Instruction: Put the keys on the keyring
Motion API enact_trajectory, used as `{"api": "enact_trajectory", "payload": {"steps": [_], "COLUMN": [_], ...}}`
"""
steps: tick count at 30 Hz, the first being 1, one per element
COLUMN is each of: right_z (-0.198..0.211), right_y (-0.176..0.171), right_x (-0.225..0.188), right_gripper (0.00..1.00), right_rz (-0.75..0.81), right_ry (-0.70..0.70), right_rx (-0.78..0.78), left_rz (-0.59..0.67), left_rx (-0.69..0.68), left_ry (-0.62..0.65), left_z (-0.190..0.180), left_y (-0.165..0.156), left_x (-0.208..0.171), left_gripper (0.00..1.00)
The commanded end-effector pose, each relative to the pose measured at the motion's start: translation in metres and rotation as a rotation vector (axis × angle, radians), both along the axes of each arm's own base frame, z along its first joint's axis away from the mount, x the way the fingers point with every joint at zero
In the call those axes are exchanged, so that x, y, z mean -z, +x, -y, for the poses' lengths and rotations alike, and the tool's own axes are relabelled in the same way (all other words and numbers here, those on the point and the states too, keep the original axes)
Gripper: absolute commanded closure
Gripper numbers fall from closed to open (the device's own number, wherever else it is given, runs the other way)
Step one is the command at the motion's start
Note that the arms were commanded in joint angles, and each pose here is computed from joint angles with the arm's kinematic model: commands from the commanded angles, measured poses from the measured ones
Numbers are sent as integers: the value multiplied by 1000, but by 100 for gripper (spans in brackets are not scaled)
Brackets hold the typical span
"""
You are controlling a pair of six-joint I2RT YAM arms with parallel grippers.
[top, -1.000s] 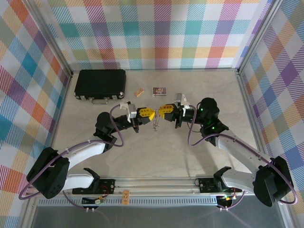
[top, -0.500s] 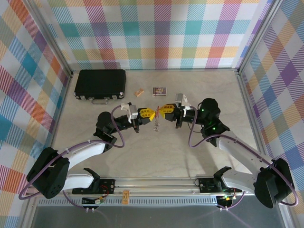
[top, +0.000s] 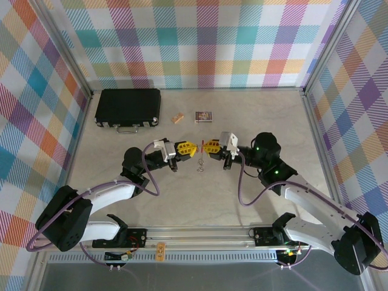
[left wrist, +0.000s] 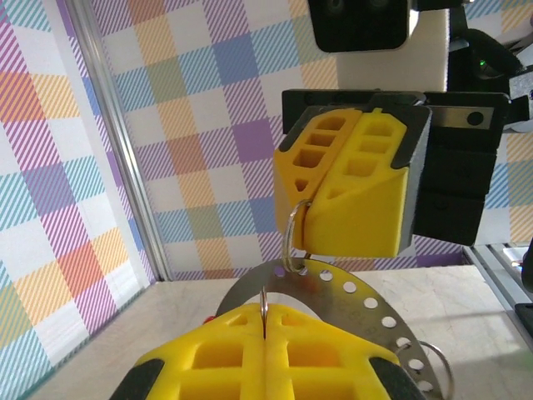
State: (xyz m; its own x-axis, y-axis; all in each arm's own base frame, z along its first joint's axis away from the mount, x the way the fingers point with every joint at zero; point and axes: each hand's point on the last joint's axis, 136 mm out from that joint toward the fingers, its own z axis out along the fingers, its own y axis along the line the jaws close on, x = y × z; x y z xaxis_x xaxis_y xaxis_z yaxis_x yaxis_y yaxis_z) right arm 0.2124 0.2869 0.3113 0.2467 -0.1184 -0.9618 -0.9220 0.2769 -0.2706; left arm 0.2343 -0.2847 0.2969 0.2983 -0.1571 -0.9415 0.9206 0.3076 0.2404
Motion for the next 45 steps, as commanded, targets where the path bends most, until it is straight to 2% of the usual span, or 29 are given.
{"api": "enact_trajectory", "payload": {"steps": [1,6,15,23,45], "right_z": [1,-4,0,-1,-4], "right_y": [-3,-8,-7,-9,-7], "right_x": [0,0,-7,-19,-22], "right_gripper": [100,100,100,100,100], "right_rz": [60,28,59,80,83], "right_ry": [-52,-42,-34,-7,2], "right_rx": [11,-34,-13,-19,-19], "left_rz": [81,71,56,47,24], "left_rx": [21,67,94,100,133], "left_ry": [-22,-23,-20,-20,-10], "left_z": [-4,1,4,5,9], "left_y": [-12,-19,-21,-21,-23], "left_x": [-12,-15,-14,-13,-11], "left_gripper": [100,100,100,100,100]}}
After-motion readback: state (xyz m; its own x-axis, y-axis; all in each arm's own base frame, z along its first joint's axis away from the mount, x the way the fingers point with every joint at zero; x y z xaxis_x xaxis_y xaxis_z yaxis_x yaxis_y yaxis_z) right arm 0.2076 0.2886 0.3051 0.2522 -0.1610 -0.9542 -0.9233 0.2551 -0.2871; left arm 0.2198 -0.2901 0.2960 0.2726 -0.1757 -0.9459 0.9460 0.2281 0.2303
